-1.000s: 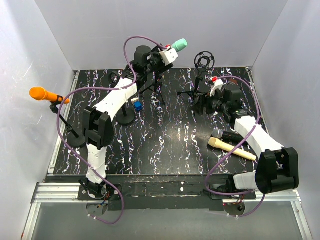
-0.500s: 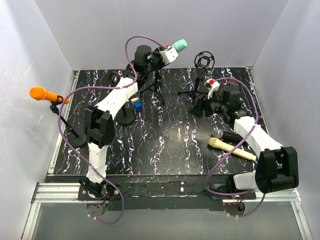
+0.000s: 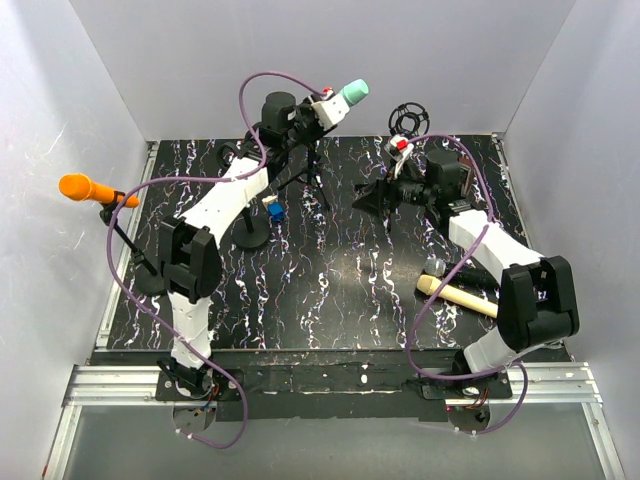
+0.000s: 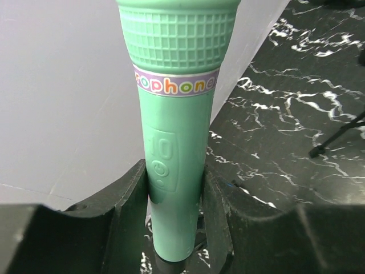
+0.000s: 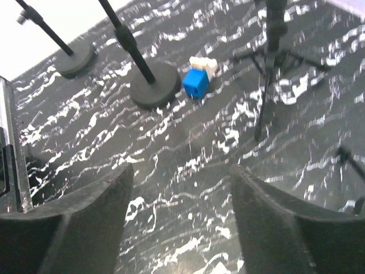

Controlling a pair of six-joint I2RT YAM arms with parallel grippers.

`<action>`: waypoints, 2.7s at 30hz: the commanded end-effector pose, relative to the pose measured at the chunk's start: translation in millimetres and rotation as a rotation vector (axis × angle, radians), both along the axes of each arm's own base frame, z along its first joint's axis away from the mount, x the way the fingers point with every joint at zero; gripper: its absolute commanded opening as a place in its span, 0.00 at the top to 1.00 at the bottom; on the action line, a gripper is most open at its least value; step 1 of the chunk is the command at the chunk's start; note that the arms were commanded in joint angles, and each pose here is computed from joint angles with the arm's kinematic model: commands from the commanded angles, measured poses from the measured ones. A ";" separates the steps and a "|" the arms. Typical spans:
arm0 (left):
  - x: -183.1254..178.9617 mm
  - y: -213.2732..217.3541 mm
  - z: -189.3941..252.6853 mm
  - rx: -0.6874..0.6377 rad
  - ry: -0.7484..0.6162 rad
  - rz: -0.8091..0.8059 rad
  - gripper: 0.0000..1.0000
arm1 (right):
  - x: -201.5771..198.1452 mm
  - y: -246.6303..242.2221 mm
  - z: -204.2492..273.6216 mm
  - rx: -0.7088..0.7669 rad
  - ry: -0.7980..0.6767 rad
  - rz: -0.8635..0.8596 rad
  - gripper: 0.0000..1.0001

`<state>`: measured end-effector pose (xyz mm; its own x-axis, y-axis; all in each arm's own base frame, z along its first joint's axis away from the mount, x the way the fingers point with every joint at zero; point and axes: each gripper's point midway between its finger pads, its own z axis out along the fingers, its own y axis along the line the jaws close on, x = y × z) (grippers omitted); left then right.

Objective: Remove the microphone from the stand

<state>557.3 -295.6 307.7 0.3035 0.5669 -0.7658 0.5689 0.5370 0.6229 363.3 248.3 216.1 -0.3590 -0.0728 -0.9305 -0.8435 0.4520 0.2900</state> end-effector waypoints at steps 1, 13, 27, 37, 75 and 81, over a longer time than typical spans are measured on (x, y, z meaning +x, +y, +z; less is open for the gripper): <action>-44.1 -5.2 49.0 -0.125 0.029 -0.084 1.00 | 9.5 20.0 54.2 0.098 -0.186 0.095 0.20; -86.9 -20.0 63.3 -0.248 0.106 -0.225 1.00 | 32.5 51.7 66.8 0.161 -0.228 0.156 0.13; -126.2 -16.7 61.5 -0.270 0.149 -0.307 1.00 | 69.5 82.7 40.5 0.163 -0.292 0.167 0.17; -128.5 -13.4 69.5 -0.292 0.165 -0.282 1.00 | 59.3 88.9 4.2 0.184 -0.205 0.229 0.50; -168.3 -22.7 142.9 -0.381 0.213 -0.285 1.00 | -16.0 72.1 84.4 0.245 -0.062 0.328 0.15; -177.8 -3.9 130.1 -0.422 0.342 -0.300 1.00 | -45.7 46.5 160.0 0.256 -0.102 0.376 0.14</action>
<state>404.3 -315.3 429.3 0.1828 0.1709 -0.9682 0.8228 0.5124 0.2458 347.8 310.3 301.1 -0.3230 0.0420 -0.9455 -0.9395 0.1064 0.3257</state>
